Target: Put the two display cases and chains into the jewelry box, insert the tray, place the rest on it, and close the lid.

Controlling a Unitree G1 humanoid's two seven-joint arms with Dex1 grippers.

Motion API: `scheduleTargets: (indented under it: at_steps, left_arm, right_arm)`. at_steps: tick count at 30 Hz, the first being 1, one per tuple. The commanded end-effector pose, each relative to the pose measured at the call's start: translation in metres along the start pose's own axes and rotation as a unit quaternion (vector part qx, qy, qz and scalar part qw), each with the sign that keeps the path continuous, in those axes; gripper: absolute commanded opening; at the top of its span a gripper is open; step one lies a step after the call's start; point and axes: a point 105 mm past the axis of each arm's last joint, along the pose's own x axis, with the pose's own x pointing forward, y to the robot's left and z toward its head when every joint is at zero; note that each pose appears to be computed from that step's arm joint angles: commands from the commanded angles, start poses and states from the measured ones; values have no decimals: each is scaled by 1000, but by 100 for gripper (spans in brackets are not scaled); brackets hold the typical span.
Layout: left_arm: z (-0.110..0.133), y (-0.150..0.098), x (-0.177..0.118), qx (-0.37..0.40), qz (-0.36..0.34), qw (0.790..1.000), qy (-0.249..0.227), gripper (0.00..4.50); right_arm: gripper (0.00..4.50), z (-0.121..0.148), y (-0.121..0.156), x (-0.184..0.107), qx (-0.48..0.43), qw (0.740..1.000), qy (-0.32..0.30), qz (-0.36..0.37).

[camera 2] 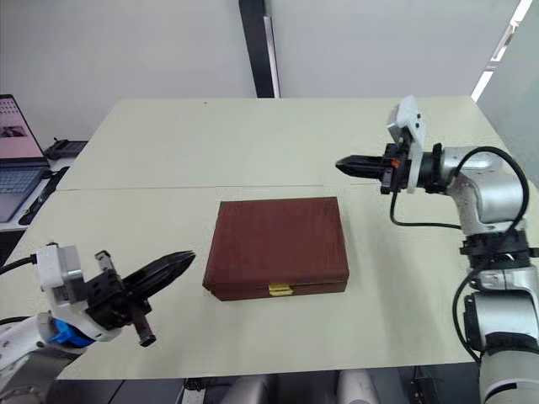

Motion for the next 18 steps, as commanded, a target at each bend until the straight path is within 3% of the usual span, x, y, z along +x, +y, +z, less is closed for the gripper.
scheduleTargets:
  at_steps: [1,4,7,13,16,18]
  left_arm:
    - [12,7,-17,12,4,1000,16,0]
    - [13,24,-23,22,36,998,38,0]
    - [15,49,-23,32,102,994,30,0]
    - [-4,101,-30,41,269,959,77,0]
    - [-14,114,-31,57,309,942,114,0]
    - [-22,124,-29,85,327,931,138,0]
  right_arm:
    - [2,13,13,-9,-36,999,1,5]
    - [2,10,19,-17,-73,997,22,-16]
    - [2,7,18,-27,-99,993,29,-65]
    - [2,-14,-2,-71,-125,960,25,-248]
    - [2,-29,-2,-86,-130,945,36,-299]
    - [2,-54,-1,-103,-119,928,54,-349]
